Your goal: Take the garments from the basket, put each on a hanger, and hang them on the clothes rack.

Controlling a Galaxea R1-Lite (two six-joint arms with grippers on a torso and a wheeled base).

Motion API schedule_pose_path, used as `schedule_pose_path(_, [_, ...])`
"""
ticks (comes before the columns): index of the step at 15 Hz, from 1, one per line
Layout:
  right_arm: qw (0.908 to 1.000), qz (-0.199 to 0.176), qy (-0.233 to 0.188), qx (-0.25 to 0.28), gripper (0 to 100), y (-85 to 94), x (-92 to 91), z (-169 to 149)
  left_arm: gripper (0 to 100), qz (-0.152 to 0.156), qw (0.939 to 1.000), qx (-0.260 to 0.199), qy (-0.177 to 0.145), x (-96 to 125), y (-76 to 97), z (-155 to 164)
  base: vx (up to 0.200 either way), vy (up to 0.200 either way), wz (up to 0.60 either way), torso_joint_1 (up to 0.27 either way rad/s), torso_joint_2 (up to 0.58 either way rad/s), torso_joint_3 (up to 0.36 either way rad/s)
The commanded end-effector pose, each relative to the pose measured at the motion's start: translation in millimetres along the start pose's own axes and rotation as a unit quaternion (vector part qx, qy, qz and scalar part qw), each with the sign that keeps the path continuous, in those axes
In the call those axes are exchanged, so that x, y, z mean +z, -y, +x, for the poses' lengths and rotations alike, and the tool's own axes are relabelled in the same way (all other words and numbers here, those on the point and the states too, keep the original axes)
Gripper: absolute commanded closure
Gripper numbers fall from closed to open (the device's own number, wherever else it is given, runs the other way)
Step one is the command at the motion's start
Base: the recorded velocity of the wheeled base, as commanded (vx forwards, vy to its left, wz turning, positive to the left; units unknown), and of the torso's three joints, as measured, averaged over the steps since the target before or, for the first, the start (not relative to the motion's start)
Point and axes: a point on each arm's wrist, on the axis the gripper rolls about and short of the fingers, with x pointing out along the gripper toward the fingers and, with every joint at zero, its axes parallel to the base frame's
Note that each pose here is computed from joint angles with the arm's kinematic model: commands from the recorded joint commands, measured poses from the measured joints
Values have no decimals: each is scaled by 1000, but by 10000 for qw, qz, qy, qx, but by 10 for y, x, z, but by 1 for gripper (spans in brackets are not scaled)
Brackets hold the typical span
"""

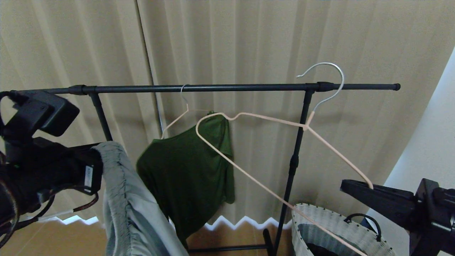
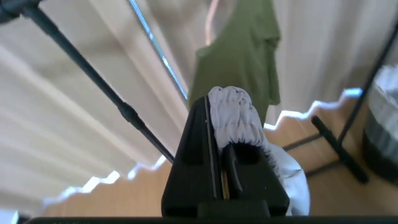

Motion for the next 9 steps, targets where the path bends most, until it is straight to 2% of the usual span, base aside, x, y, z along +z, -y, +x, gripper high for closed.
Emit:
schedule_pose_path(1, [9985,-60,-250,478,100,-131,-117,43,100,-180,9993,177,-293,107,119,360,0,0,0,0,0,0])
schedule_pose_path(5, [9942,-17,-498,953,100,-273,-207,36,100,-529,9966,556,-304,242,187,554,0,0,0,0,0,0])
schedule_pose_path(9, [9916,-51,-796,1019,100,-312,-295,124,100,-555,9964,571,-283,276,212,574,0,0,0,0,0,0])
